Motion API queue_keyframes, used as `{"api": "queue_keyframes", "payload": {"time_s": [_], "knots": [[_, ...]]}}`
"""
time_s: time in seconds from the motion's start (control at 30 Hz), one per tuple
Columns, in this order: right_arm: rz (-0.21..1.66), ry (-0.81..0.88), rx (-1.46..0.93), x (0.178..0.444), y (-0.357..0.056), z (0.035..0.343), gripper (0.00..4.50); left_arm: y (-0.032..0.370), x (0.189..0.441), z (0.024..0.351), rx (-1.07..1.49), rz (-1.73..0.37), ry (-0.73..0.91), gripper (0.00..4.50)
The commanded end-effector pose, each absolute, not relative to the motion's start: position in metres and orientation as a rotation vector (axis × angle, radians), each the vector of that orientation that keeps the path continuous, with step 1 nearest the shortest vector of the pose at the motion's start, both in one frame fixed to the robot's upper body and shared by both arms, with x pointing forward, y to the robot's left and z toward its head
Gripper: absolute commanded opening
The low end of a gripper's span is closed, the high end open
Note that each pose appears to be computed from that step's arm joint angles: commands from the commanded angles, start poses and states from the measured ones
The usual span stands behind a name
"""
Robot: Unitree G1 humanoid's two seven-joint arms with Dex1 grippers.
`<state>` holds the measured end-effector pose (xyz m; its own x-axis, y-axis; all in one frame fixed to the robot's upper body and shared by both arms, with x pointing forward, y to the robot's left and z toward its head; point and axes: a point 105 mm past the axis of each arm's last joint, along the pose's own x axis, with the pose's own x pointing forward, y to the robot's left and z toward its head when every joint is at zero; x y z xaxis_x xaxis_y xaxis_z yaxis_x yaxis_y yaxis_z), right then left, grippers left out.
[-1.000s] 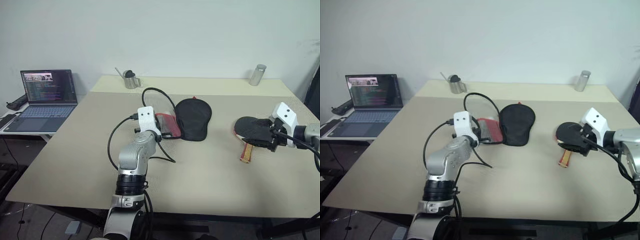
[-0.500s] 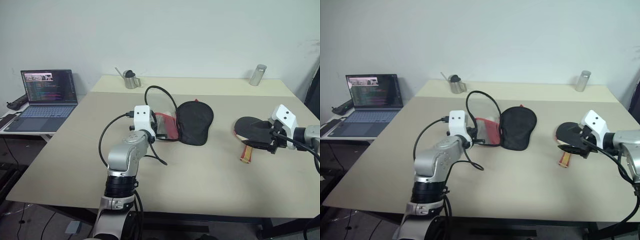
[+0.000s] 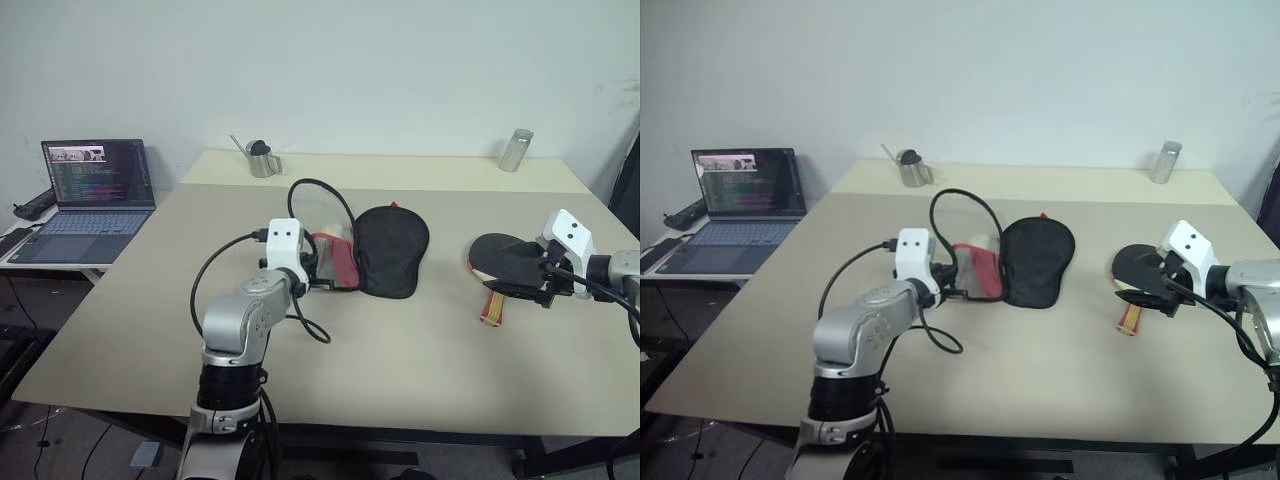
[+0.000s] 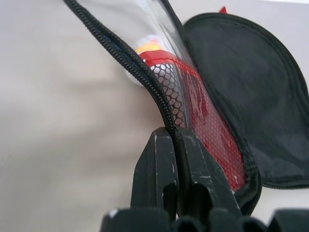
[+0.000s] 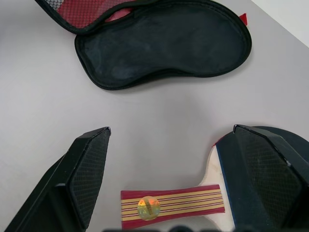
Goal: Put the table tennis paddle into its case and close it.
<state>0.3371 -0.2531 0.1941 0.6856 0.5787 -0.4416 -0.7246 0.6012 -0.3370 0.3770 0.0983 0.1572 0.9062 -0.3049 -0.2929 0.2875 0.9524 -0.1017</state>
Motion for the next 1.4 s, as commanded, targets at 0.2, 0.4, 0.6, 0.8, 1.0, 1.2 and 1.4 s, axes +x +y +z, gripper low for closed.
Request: {"api": "queue_keyframes", "payload": {"time_s": [0.2, 0.4, 0.6, 0.8, 1.0, 1.2, 1.4], "knots": [[0.767, 0.265, -0.553, 0.337, -0.253, 0.205, 4.5, 0.111, 0.365, 0.161, 0.002, -0.362, 0.309, 0.01], [0.773, 0.269, -0.547, 0.338, -0.25, 0.202, 4.5, 0.118, 0.365, 0.162, 0.007, -0.363, 0.311, 0.01], [0.778, 0.268, -0.545, 0.34, -0.248, 0.201, 4.5, 0.113, 0.363, 0.163, -0.035, -0.396, 0.316, 1.03], [0.75, 0.278, -0.538, 0.341, -0.251, 0.2, 4.5, 0.121, 0.36, 0.165, -0.016, -0.444, 0.318, 3.2], [0.524, 0.279, -0.489, 0.355, -0.27, 0.203, 4.5, 0.163, 0.338, 0.182, 0.077, -0.621, 0.291, 3.51], [0.337, 0.346, -0.374, 0.357, -0.272, 0.194, 4.5, 0.202, 0.339, 0.197, 0.155, -0.679, 0.232, 3.51], [-0.015, 0.359, -0.194, 0.364, -0.283, 0.192, 4.5, 0.194, 0.34, 0.207, 0.195, -0.799, 0.174, 3.51]]}}
